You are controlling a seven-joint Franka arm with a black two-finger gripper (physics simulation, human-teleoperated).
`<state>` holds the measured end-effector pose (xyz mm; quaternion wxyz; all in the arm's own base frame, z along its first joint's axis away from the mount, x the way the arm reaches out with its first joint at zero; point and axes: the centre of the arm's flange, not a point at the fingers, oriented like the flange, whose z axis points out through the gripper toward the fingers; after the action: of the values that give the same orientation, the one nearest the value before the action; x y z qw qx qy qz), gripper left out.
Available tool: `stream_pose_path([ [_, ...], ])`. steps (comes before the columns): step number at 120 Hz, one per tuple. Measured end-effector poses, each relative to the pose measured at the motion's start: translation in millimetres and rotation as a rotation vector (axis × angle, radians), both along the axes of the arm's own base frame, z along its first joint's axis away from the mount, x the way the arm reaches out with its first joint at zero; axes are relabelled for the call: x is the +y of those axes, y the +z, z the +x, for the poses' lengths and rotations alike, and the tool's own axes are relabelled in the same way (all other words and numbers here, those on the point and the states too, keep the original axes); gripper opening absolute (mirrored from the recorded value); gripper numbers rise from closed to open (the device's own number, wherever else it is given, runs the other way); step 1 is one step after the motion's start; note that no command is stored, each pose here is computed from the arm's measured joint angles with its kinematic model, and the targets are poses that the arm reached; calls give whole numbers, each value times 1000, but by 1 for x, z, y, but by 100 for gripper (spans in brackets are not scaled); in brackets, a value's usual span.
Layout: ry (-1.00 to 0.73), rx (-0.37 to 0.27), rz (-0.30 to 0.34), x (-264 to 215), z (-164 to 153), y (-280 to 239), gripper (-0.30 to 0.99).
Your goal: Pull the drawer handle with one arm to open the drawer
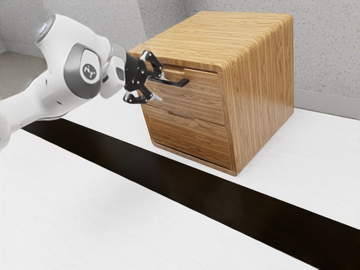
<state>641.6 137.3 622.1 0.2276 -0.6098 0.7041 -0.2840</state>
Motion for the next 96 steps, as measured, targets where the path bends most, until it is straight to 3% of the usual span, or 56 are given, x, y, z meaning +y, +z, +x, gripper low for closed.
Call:
stream_pose_path([
  [10,1,7,11,1,-10,8,23],
  [25,13,18,8,7,-26,20,5],
  [44,9,70,20,2,-31,8,3],
  [63,14,92,24,1,-52,13,-10],
  [96,41,95,2,4,-104,27,-4],
])
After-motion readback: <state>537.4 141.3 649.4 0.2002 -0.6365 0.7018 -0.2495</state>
